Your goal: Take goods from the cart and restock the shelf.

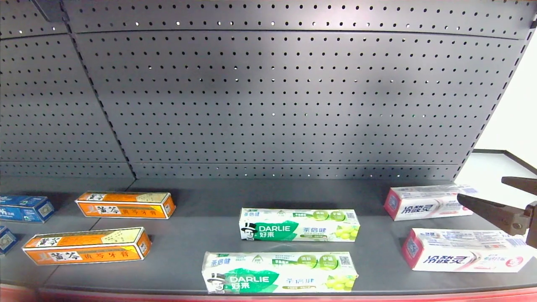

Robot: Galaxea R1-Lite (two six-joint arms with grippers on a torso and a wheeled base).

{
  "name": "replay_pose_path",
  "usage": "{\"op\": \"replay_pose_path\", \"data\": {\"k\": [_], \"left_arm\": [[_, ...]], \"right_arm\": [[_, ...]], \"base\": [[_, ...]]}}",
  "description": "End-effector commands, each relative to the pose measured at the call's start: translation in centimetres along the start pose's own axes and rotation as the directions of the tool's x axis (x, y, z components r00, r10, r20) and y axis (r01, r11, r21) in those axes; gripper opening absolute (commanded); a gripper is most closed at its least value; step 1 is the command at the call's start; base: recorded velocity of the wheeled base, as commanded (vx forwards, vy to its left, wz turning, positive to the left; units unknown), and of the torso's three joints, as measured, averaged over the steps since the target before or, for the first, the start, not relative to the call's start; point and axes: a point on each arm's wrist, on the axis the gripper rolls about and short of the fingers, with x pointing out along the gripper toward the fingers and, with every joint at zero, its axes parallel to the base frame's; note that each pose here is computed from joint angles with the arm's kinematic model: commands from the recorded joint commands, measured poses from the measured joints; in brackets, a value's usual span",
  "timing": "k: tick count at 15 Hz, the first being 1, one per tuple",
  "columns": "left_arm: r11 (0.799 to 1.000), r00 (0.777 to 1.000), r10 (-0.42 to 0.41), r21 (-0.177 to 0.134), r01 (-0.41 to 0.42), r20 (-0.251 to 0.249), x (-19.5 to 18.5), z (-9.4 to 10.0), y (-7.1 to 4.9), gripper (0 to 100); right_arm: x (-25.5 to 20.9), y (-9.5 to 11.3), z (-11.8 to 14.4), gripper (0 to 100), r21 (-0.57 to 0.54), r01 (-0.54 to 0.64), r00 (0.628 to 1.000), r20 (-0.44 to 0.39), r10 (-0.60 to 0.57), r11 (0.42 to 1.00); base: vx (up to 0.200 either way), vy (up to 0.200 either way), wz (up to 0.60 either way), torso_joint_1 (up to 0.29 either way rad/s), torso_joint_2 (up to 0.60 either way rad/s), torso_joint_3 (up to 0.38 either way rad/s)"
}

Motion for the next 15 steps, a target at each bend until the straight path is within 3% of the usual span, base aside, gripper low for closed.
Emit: {"op": "replay_pose_path", "data": {"k": [1,3,4,5,6,7,8,9,12,13,15], "left_arm": [[1.0,1.0,-0.006,0.012,0.006,0.001,0.0,0.0,0.0,100],[1.0,1.0,0.016,0.005,-0.016,0.012,-0.1,0.4,0.0,100],[0.999,0.998,0.032,-0.002,-0.032,0.055,-0.6,4.4,0.3,100],[0.999,1.0,0.019,-0.035,-0.019,-0.01,0.1,6.1,0.5,100],[0.996,0.997,-0.008,-0.084,0.001,-0.082,0.6,6.7,0.5,100],[0.998,0.997,-0.024,-0.065,0.02,-0.069,0.5,7.4,0.6,100],[0.999,0.993,-0.044,-0.036,0.04,-0.106,1.2,8.1,0.7,100],[0.999,0.991,-0.045,-0.025,0.042,-0.125,1.6,8.0,0.7,100],[0.991,0.984,-0.117,0.051,0.125,-0.136,1.6,7.7,0.6,100],[0.991,0.986,-0.112,0.053,0.119,-0.121,1.6,7.9,0.6,100],[0.992,0.988,-0.124,-0.032,0.121,-0.09,2.1,10.0,0.7,100]], "right_arm": [[0.2,-0.1,-0.4,100,0.006,0.013,1.0,-0.012,-0.013,1.0],[0.2,-0.2,-0.9,100,0.01,0.02,0.999,-0.028,-0.02,1.0],[0.2,-0.2,-0.8,100,0.01,0.022,1.0,-0.022,-0.022,1.0],[0.2,-0.2,-0.8,100,0.01,0.022,0.999,-0.023,-0.022,1.0],[0.6,-0.2,-1.0,100,0.013,0.019,0.999,-0.042,-0.019,1.0],[0.7,-0.3,-0.9,100,0.014,0.022,0.999,-0.039,-0.022,1.0],[0.8,-0.4,-0.5,100,0.013,0.029,0.999,-0.013,-0.029,0.999],[0.9,-0.4,-0.5,100,0.013,0.029,1.0,-0.01,-0.029,0.999],[1.0,-0.4,-0.3,100,0.012,0.053,0.999,-0.01,-0.053,0.999],[1.0,-0.4,-0.3,100,0.012,0.056,0.998,-0.01,-0.056,0.998],[1.0,-0.5,-0.3,100,0.014,0.059,0.998,-0.007,-0.059,0.998]], "base": [[0.0,0.0,0.0,0.0,0.0,0.0],[0.0,0.0,0.0,0.0,0.0,0.0],[0.0,0.0,0.0,0.0,0.0,0.0],[0.0,0.0,0.0,0.0,0.0,0.0],[0.0,0.0,0.0,0.0,0.0,0.0],[0.0,0.0,0.0,0.0,0.0,0.0],[0.0,0.0,0.0,0.0,0.0,0.0],[0.0,0.0,0.0,0.0,0.0,0.0],[0.0,0.0,0.0,0.0,0.0,0.0],[0.0,0.0,0.0,0.0,0.0,0.0],[0.0,0.0,0.0,0.0,0.0,0.0]]}}
